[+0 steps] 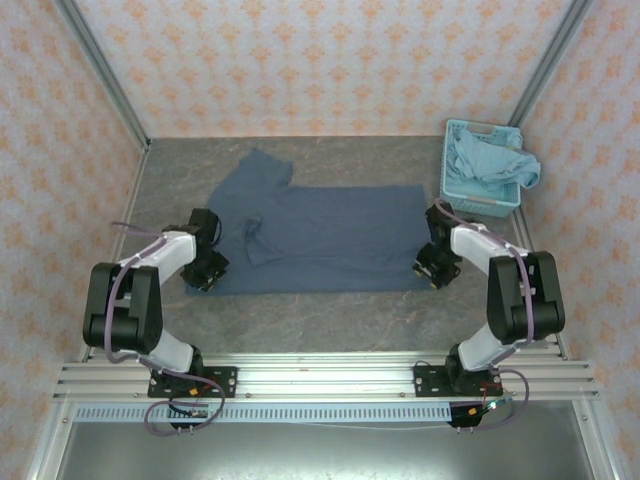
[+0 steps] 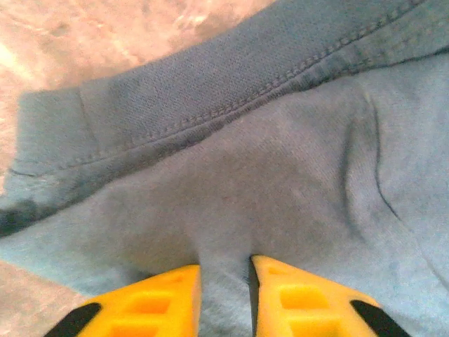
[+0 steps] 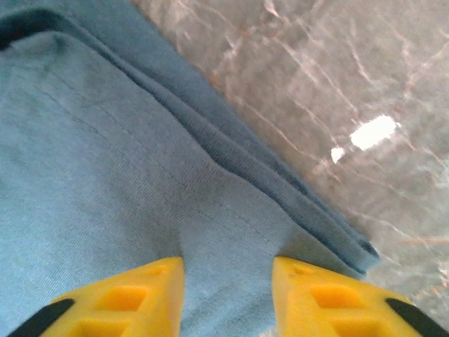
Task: Fold and stack the t-shirts
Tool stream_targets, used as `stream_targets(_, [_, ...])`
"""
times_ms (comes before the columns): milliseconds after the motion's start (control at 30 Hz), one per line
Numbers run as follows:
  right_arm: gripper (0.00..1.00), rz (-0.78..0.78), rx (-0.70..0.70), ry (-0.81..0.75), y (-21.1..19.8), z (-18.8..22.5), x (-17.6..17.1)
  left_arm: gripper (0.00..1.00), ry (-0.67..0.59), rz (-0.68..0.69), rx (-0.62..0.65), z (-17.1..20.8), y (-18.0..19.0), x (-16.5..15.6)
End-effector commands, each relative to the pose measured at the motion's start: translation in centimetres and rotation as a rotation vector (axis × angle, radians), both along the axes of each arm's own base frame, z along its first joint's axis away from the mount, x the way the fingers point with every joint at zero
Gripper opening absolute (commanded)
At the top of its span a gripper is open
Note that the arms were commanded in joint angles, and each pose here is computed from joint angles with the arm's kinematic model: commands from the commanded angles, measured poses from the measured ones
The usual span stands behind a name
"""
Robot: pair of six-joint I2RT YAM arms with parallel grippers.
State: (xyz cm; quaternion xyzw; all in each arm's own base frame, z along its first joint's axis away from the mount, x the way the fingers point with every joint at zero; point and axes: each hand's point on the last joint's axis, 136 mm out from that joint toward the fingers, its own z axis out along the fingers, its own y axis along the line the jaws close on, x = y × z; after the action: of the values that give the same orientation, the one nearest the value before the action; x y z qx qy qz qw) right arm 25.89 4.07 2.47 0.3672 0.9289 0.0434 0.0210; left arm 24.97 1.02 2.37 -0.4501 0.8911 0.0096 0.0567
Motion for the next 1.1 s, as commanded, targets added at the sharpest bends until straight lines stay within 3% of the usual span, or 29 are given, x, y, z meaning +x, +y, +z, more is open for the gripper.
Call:
stream_targets(0, [0.44,0.056,-0.026,-0.102,0.4,2.7,0.7,0.37,-0.126,-0.003,0.026,3.3,0.2,1.5])
stream_targets(100, [0.53,0.119,0.021,-0.214,2.0,5.4,2.3,0.53,-0.285,-0.056,-0.074,6.1,-2.2,4.4])
stream_targets(167, [0.60,0.160,0.109,-0.279,4.0,6.7,3.4,0.57,-0.315,-0.080,-0.166,6.4,-4.5,5.6])
stream_targets(367, [0.65,0.291,0.400,-0.411,10.7,10.8,5.7,0.57,-0.264,-0.134,-0.264,4.2,-9.2,7.0])
stream_targets(467, [0.67,0.283,0.446,-0.440,11.6,12.3,6.3,0.56,-0.235,-0.147,-0.255,3.2,-9.9,7.3])
stream_targets(767, [0.67,0.253,0.446,-0.458,11.3,13.3,6.1,0.38,-0.199,-0.160,-0.218,1.4,-9.9,8.4])
stream_targets(1067, [0.67,0.235,0.414,-0.441,10.7,12.5,5.8,0.05,-0.234,-0.205,-0.195,3.0,-11.0,10.6])
